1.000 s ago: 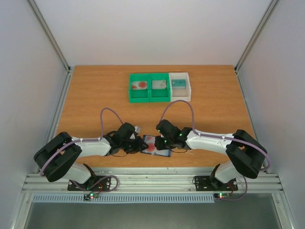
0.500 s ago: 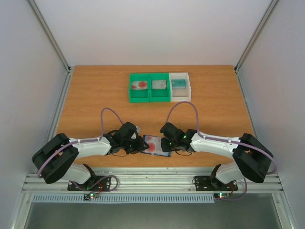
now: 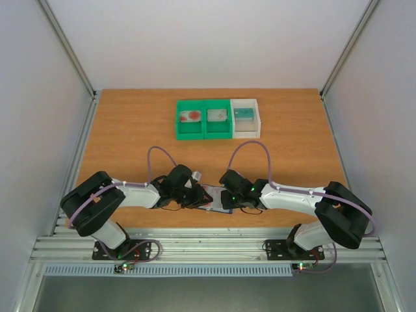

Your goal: Take the credit cards out of the card holder

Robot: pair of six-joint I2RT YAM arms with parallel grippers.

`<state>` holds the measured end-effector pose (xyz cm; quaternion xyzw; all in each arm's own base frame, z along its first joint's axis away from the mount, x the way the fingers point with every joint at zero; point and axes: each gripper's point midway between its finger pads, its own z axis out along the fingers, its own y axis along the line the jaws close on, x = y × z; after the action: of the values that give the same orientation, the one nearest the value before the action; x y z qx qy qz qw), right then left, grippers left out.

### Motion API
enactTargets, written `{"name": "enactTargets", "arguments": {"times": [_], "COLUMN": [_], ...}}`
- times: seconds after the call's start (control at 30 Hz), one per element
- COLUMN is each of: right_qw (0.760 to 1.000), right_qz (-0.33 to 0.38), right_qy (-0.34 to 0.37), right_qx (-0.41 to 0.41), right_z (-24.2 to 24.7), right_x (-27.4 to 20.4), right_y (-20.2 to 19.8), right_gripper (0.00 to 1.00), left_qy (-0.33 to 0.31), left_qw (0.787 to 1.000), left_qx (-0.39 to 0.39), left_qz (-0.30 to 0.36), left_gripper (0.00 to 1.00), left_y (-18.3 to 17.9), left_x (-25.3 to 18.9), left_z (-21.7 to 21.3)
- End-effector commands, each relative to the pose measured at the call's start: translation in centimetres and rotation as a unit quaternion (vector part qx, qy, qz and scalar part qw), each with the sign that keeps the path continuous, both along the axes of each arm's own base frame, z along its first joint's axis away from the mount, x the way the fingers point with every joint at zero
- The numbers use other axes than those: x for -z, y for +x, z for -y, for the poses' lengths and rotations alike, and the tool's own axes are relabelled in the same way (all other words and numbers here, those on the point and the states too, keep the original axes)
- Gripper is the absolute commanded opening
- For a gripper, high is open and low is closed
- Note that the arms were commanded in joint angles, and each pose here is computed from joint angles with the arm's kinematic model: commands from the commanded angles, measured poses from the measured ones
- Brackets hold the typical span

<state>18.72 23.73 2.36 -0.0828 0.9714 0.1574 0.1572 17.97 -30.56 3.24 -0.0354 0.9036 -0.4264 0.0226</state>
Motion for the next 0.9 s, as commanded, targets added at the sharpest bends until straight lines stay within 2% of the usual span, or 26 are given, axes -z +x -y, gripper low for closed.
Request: {"name": "enactTargets", "arguments": {"times": [0.0,0.27,0.53,0.87], "right_qw": [1.000,1.000,1.000,1.000], "right_qz": [-0.002,-0.004,-0.005,-0.006], "right_qy": [-0.010,-0.007,-0.008,-0.008], "right_qx": [0.006,0.008,0.010,0.011], "right_z": [0.6,0.5,0.6,0.7], "right_x": [0.8,0.9,1.0,1.1], "right_y": [0.0,-0.1,-0.1,-0.2], "right_gripper": [0.03,0.03,0.02,0.02], "left_qy": [-0.037,-0.029,-0.052,-0.094], "left_qw": [0.999,0.999,0.998,0.995], "left_qx": [0.012,0.009,0.010,0.005], "left_qz": [0.025,0.018,0.020,0.015], "left_gripper": [0.26,0.22,0.17,0.01], "left_y": [0.8,0.9,0.9,0.6], "left_x": [-1.3,-0.6,-1.2,-1.7], "left_z": [1.7,1.6,2.1,2.5]}}
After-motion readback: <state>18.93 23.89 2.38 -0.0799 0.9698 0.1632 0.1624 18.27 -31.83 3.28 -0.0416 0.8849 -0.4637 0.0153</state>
